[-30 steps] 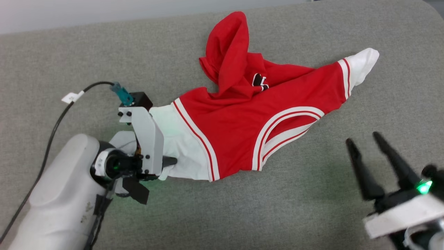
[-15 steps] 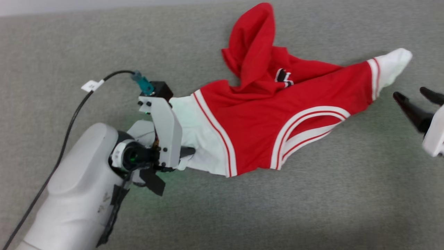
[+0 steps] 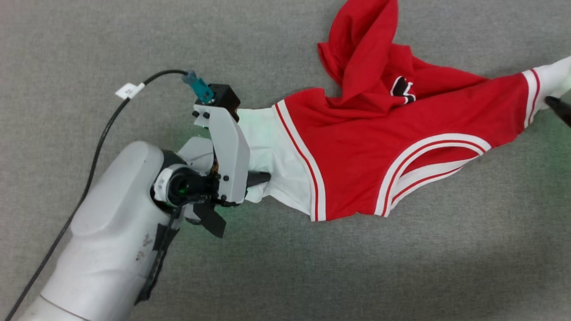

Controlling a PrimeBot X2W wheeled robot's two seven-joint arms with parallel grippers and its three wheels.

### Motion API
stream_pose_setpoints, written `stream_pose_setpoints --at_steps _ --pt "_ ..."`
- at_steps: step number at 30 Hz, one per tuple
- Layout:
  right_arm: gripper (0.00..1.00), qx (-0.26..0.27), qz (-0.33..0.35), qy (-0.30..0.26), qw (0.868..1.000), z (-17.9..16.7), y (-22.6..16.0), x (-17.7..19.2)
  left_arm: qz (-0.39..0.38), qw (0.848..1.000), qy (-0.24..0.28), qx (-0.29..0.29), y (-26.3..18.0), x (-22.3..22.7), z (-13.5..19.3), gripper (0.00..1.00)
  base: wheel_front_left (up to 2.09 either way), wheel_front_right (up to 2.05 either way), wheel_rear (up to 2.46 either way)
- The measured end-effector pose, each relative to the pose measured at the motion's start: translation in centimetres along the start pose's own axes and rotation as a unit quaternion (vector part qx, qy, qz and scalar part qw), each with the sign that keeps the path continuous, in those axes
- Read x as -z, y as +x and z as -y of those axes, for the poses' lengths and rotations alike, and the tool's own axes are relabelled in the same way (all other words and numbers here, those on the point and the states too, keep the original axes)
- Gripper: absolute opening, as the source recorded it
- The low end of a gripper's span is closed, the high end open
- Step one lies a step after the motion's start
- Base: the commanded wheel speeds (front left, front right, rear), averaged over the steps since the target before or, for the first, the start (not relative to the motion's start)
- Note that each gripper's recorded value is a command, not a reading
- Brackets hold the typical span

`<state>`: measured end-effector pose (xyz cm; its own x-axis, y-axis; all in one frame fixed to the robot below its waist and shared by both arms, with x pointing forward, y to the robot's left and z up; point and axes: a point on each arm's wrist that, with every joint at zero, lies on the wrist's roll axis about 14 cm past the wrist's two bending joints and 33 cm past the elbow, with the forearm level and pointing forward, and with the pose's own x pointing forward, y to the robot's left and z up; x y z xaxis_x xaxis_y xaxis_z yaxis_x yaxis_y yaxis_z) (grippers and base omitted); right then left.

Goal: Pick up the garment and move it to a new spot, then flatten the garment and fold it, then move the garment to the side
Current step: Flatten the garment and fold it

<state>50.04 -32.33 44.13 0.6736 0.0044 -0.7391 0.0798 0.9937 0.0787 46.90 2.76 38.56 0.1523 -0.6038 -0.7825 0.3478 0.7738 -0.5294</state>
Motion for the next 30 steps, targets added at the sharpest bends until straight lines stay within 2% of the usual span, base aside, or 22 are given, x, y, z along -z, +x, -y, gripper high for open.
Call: stream_pose_setpoints --at_steps 16,20,30 --pt "1.00 0.018 0.024 0.047 0.998 0.5 3.6 -0.2 -0.006 1.000 -0.002 0.007 0.4 0.1 -0.3 0.00 0.00 0.00 0.00" --pt "1.00 0.006 0.036 0.054 0.998 -0.4 4.2 -0.9 -0.006 1.000 -0.002 0.008 0.5 0.1 -0.4 0.00 0.00 0.00 0.00" --pt "1.00 0.004 0.022 0.030 0.999 -1.4 5.7 -0.8 -0.006 1.000 -0.008 0.013 0.7 0.3 -0.6 0.00 0.00 0.00 0.00"
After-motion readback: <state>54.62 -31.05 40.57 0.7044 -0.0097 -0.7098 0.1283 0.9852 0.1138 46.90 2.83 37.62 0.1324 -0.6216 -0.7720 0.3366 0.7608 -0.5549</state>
